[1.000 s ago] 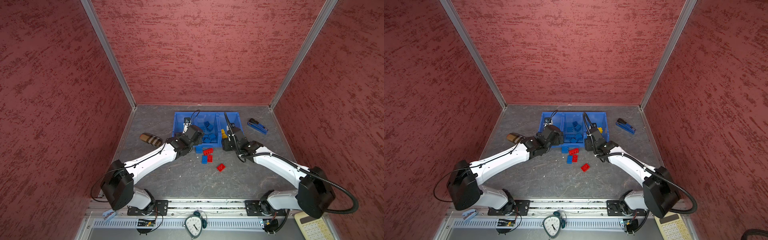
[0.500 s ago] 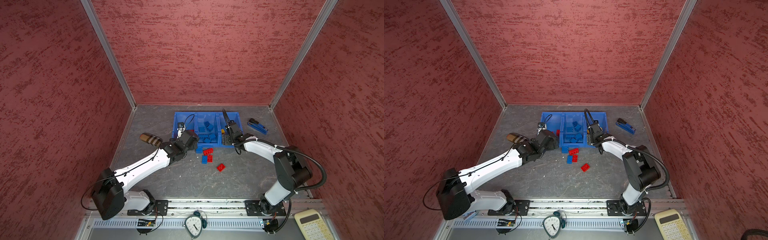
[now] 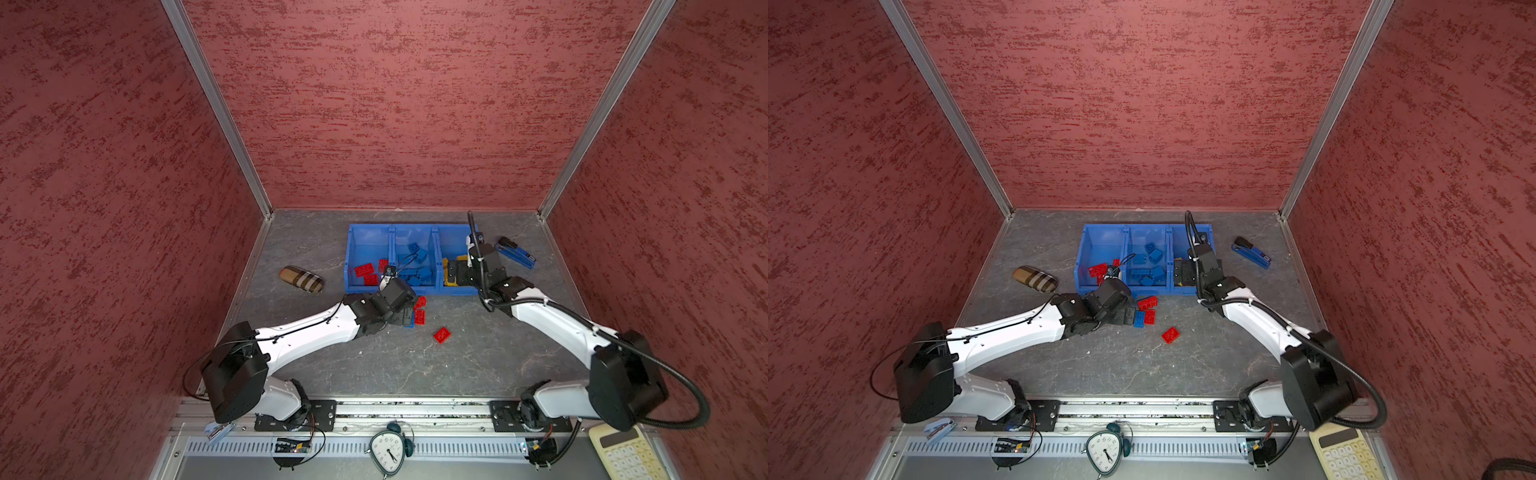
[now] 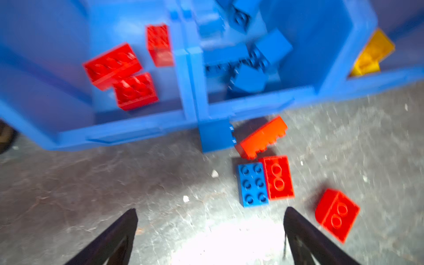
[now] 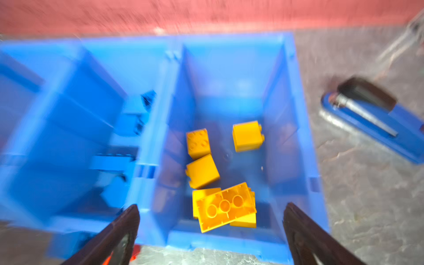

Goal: Sort the legos into containers by color
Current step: Pick up the lego from the center of the table, then place the lego in the container.

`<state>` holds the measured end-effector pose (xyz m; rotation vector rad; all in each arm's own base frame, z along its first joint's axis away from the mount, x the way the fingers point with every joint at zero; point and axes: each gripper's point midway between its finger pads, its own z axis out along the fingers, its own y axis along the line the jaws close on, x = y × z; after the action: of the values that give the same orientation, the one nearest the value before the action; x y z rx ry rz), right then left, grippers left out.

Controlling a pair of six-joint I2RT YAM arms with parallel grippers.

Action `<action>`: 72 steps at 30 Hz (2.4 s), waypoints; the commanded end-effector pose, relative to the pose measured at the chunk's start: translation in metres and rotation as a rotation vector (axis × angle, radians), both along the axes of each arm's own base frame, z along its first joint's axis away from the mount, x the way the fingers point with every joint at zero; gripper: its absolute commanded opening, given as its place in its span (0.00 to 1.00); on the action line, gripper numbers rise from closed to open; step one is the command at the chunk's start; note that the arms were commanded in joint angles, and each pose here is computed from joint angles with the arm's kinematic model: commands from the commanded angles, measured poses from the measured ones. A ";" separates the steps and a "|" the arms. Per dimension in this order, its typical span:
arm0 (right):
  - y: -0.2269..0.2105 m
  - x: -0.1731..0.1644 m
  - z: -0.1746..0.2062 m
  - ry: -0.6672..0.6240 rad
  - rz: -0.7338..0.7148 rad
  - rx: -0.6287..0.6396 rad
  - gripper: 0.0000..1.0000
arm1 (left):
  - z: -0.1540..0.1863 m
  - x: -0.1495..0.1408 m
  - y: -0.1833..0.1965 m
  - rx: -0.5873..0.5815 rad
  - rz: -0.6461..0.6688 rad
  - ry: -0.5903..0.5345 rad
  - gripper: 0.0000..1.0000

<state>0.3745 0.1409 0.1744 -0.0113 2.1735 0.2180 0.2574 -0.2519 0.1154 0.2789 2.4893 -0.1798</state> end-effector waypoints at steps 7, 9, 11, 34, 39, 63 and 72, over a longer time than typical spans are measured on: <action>-0.007 -0.027 0.047 -0.234 0.007 0.181 0.99 | -0.062 -0.043 -0.043 0.061 -0.258 0.204 0.75; -0.012 -0.028 0.045 -0.239 -0.016 0.187 0.99 | -0.071 -0.044 -0.044 0.063 -0.259 0.222 0.67; -0.015 -0.028 0.042 -0.237 -0.032 0.182 0.99 | -0.078 -0.043 -0.044 0.079 -0.254 0.232 0.67; -0.013 -0.026 0.045 -0.248 -0.032 0.192 0.99 | -0.115 -0.003 -0.038 0.148 -0.118 0.233 0.48; -0.012 -0.027 0.045 -0.242 -0.025 0.199 0.99 | -0.107 -0.008 -0.042 0.151 -0.142 0.219 0.32; 0.002 -0.031 0.053 -0.250 0.031 0.289 0.99 | 0.056 0.105 -0.073 0.001 -0.136 -0.177 0.00; 0.007 -0.035 0.052 -0.240 0.063 0.304 0.99 | 0.034 0.174 -0.058 0.183 -0.036 -0.212 0.00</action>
<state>0.3428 0.1427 0.2184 0.0793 1.9159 0.4965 0.4185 -0.3231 0.1533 0.3760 2.3037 -0.0685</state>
